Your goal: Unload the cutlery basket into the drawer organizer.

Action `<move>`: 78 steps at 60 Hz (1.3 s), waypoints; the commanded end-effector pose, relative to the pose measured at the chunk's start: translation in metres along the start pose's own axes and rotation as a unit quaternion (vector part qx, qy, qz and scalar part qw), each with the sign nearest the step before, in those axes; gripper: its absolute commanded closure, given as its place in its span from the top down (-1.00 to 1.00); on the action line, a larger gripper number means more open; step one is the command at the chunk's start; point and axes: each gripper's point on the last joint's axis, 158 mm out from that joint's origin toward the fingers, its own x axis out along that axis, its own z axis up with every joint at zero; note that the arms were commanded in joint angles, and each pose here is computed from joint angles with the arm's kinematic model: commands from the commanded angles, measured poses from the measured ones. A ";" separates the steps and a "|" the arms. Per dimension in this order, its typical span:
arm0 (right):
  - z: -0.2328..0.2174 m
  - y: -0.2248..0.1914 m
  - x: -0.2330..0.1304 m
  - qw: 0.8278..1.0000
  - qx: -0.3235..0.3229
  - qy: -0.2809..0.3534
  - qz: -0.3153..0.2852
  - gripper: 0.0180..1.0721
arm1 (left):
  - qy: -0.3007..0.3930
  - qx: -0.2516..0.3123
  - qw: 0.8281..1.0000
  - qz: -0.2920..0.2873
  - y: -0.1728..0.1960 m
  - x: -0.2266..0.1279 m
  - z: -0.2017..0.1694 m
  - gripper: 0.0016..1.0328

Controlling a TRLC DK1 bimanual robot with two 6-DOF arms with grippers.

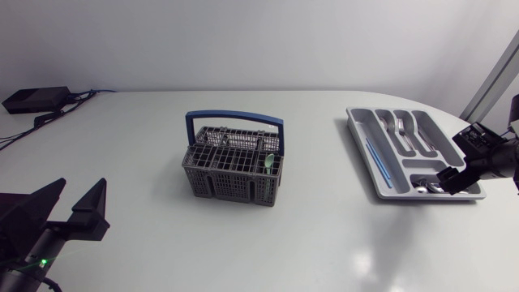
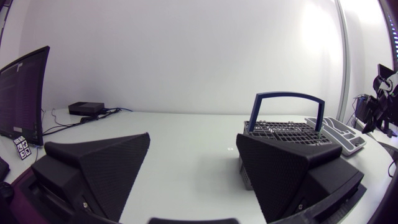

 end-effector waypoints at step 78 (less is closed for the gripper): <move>0.156 0.286 -0.160 0.832 -0.465 -0.240 0.182 0.92 | 0.000 0.010 1.000 0.000 0.001 0.001 -0.006 0.91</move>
